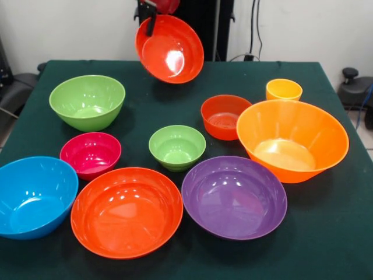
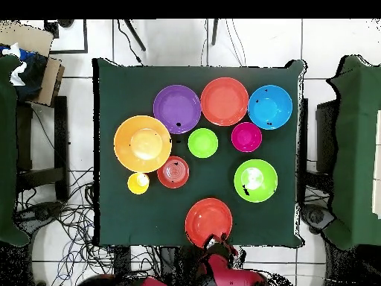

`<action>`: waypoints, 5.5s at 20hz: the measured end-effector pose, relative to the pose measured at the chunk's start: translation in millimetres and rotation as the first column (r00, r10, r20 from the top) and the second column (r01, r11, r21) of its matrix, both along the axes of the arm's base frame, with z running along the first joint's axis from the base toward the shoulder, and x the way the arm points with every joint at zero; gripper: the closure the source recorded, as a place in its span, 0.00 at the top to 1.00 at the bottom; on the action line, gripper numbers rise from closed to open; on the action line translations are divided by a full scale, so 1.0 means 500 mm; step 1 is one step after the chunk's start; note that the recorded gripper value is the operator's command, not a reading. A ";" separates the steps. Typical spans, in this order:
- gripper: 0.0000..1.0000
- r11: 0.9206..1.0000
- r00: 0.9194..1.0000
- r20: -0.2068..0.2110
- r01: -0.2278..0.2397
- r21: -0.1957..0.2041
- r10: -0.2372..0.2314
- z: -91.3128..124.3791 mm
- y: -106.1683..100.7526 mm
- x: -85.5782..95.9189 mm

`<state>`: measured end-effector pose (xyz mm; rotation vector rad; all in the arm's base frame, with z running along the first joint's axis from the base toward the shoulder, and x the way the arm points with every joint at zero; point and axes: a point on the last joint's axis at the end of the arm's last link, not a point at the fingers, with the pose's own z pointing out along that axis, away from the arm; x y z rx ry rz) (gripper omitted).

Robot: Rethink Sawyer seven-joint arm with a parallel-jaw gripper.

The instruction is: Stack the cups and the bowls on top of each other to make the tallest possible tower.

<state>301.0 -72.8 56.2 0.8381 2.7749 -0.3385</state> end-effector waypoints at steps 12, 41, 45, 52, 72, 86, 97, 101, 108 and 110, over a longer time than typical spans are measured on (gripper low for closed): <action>0.00 1.000 0.999 0.039 -0.002 0.016 0.001 0.038 0.015 0.037; 0.00 0.987 0.984 0.096 0.143 0.078 -0.151 0.222 -0.069 0.184; 0.00 0.990 0.987 0.104 0.116 0.083 -0.125 0.224 -0.054 0.197; 0.00 0.994 0.993 0.094 0.056 0.090 -0.065 0.217 -0.005 0.206; 0.00 0.996 0.994 0.100 -0.048 0.079 0.040 0.190 0.055 0.281; 0.00 0.997 0.997 0.074 0.034 0.066 -0.038 0.207 0.004 0.309; 0.00 0.997 0.996 0.068 0.054 0.055 -0.057 0.220 -0.012 0.358; 0.00 0.998 0.995 0.082 0.046 0.048 -0.050 0.221 -0.017 0.388; 0.00 0.998 0.995 0.093 0.033 0.045 -0.037 0.210 -0.019 0.425; 0.00 0.998 0.995 0.094 0.032 0.045 -0.036 0.206 -0.020 0.432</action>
